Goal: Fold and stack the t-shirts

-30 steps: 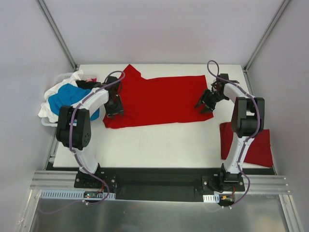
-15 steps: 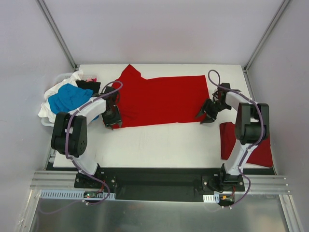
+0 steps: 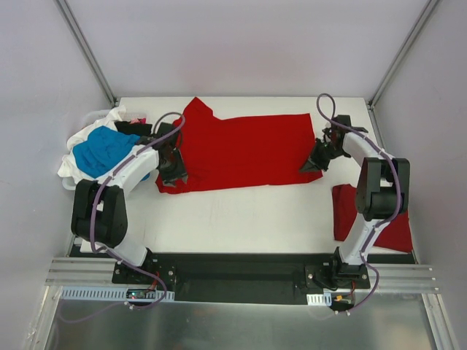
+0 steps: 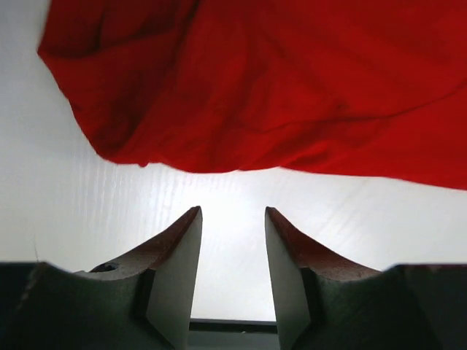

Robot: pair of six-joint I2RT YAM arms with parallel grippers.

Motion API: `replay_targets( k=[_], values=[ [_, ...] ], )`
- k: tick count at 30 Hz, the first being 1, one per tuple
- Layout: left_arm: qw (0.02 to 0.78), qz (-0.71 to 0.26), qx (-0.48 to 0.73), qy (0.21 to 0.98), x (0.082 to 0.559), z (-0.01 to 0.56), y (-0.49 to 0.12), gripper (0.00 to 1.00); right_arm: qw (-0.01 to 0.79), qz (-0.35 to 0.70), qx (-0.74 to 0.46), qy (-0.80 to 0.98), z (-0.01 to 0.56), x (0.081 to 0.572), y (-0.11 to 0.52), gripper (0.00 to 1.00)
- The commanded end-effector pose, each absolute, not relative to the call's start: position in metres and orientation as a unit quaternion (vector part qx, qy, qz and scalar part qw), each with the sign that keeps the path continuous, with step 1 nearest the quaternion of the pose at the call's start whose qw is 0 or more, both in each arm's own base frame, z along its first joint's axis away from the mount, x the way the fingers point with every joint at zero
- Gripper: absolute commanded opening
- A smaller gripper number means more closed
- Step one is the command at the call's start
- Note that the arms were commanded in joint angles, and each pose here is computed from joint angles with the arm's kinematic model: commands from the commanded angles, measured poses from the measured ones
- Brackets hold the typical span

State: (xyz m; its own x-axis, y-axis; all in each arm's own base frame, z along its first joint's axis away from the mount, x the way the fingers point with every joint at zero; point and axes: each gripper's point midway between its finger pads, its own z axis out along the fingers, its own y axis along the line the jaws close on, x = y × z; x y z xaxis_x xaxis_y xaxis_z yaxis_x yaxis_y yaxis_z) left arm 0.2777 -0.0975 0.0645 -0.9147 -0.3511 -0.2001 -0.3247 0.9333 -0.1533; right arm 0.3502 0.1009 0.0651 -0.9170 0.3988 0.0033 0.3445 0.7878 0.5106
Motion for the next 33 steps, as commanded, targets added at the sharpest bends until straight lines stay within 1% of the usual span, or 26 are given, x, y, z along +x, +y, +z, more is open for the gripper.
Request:
replay_targets(
  k=[1,2,3,4,7,13,20,26,30,31,33],
  values=[
    [0.154,-0.049,-0.161,0.974,0.312,0.089,-0.098,0.36,0.065,0.257,0.176,0.948,0.081,0.365,0.11,0.01],
    [0.146,-0.042,-0.16,0.975,0.318,0.083,-0.098,0.18,0.065,0.251,0.176,0.95,0.08,0.365,0.11,0.01],
    [0.143,-0.037,-0.16,0.976,0.32,0.079,-0.097,0.02,0.067,0.24,0.175,0.953,0.077,0.366,0.109,0.01],
    [0.139,-0.031,-0.161,0.977,0.322,0.074,-0.097,0.0,0.068,0.234,0.174,0.954,0.076,0.366,0.109,0.01],
    [0.118,-0.012,-0.151,0.981,0.331,0.053,-0.095,0.0,0.068,0.22,0.176,0.957,0.067,0.369,0.107,0.01],
    [0.107,-0.015,-0.142,0.984,0.341,0.036,-0.099,0.0,0.049,0.209,0.183,0.959,0.048,0.372,0.104,0.01],
    [0.083,-0.02,-0.144,0.986,0.313,0.017,-0.098,0.0,0.032,0.214,0.196,0.956,0.036,0.357,0.106,0.0],
    [0.077,-0.017,-0.143,0.987,0.293,0.012,-0.093,0.0,0.015,0.211,0.204,0.956,0.024,0.331,0.105,0.01],
    [0.07,-0.017,-0.147,0.987,0.287,0.008,-0.093,0.0,0.012,0.209,0.207,0.956,0.023,0.329,0.106,0.01],
    [0.072,-0.018,-0.148,0.986,0.288,0.008,-0.093,0.0,0.012,0.206,0.209,0.956,0.023,0.329,0.105,0.01],
    [0.079,-0.021,-0.148,0.986,0.292,0.01,-0.094,0.0,0.046,0.176,0.19,0.965,0.03,0.333,0.099,0.01]
  ],
)
